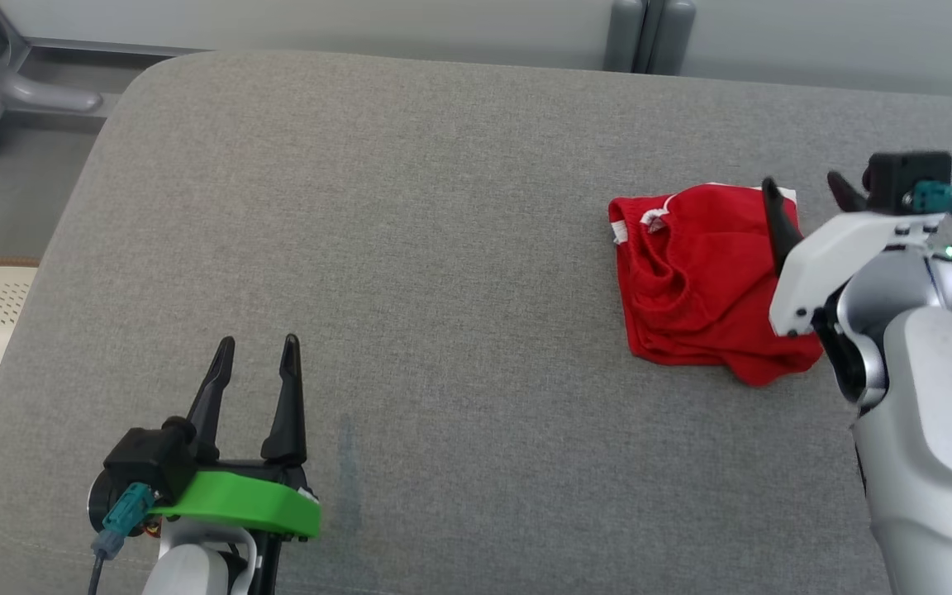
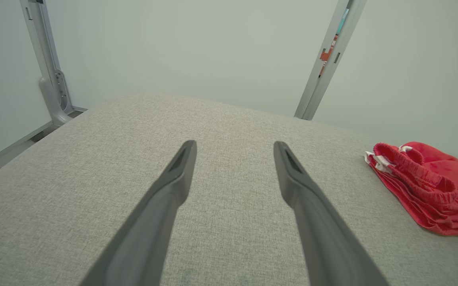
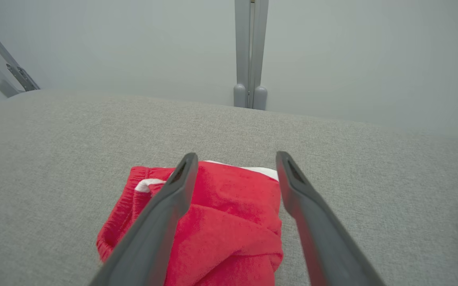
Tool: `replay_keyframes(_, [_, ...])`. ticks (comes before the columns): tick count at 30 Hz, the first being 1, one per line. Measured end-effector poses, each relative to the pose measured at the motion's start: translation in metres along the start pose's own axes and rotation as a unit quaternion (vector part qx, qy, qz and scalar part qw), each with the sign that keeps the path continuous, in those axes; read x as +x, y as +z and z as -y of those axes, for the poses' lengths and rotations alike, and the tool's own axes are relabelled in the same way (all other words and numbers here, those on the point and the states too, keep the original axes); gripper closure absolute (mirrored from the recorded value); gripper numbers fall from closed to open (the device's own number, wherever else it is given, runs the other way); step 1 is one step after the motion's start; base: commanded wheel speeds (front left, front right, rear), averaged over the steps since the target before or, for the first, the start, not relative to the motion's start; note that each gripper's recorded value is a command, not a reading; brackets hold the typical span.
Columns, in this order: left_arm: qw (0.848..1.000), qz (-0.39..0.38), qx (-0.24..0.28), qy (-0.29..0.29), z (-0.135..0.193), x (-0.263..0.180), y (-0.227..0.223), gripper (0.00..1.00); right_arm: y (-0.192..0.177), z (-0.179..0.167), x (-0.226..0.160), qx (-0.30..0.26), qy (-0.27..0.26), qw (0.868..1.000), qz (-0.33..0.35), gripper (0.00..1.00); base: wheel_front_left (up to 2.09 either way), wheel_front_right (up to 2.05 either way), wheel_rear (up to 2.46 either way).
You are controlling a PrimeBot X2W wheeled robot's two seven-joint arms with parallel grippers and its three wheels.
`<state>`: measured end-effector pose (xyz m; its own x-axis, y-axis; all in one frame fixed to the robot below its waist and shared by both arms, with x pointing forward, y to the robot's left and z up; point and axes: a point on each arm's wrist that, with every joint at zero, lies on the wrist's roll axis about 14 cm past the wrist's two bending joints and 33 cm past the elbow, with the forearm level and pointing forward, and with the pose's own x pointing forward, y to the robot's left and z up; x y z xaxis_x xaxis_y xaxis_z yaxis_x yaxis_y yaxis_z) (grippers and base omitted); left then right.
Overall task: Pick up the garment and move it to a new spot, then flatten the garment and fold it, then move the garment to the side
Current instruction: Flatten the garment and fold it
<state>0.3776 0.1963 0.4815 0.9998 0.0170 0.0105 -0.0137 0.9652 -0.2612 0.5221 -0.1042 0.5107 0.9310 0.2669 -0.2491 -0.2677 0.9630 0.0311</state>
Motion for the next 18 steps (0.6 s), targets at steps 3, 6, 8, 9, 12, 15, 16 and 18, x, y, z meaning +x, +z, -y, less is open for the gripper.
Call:
replay_keyframes(3, [1.000, -0.001, 0.000, 0.000, 0.000, 0.000, -0.001, 0.00, -0.033, 0.001, -0.004, -0.009, -0.007, 0.999, -0.040, 1.00, 0.00, 0.00, 0.00])
replay_keyframes(6, [1.000, -0.002, 0.000, 0.002, -0.001, 0.000, -0.001, 0.00, -0.050, -0.003, -0.003, -0.037, -0.003, 0.998, -0.060, 1.00, 0.00, 0.00, 0.00])
replay_keyframes(8, [1.000, -0.003, 0.001, 0.003, -0.002, 0.000, -0.002, 0.00, -0.059, -0.010, 0.000, -0.053, 0.006, 0.996, -0.070, 1.00, 0.00, 0.00, 0.00])
replay_keyframes(9, [1.000, -0.004, 0.001, 0.004, -0.002, -0.001, -0.002, 0.00, -0.063, -0.013, 0.001, -0.059, 0.010, 0.995, -0.077, 1.00, 0.00, 0.00, 0.00])
replay_keyframes(12, [1.000, -0.006, 0.001, 0.007, -0.004, -0.001, -0.003, 0.00, -0.078, -0.027, 0.005, -0.071, 0.028, 0.992, -0.100, 1.00, 0.00, 0.00, 0.00])
replay_keyframes(15, [1.000, -0.008, 0.002, 0.007, -0.004, -0.002, -0.005, 0.00, -0.091, -0.044, 0.010, -0.075, 0.050, 0.988, -0.122, 1.00, 0.00, 0.00, 0.00])
replay_keyframes(16, [1.000, -0.009, 0.002, 0.008, -0.005, -0.002, -0.005, 0.00, -0.092, -0.049, 0.012, -0.076, 0.055, 0.988, -0.126, 1.00, 0.00, 0.00, 0.00])
replay_keyframes(18, [1.000, -0.009, 0.002, 0.011, -0.007, -0.003, -0.005, 0.00, -0.094, -0.057, 0.016, -0.075, 0.066, 0.986, -0.134, 1.00, 0.00, 0.00, 0.00])
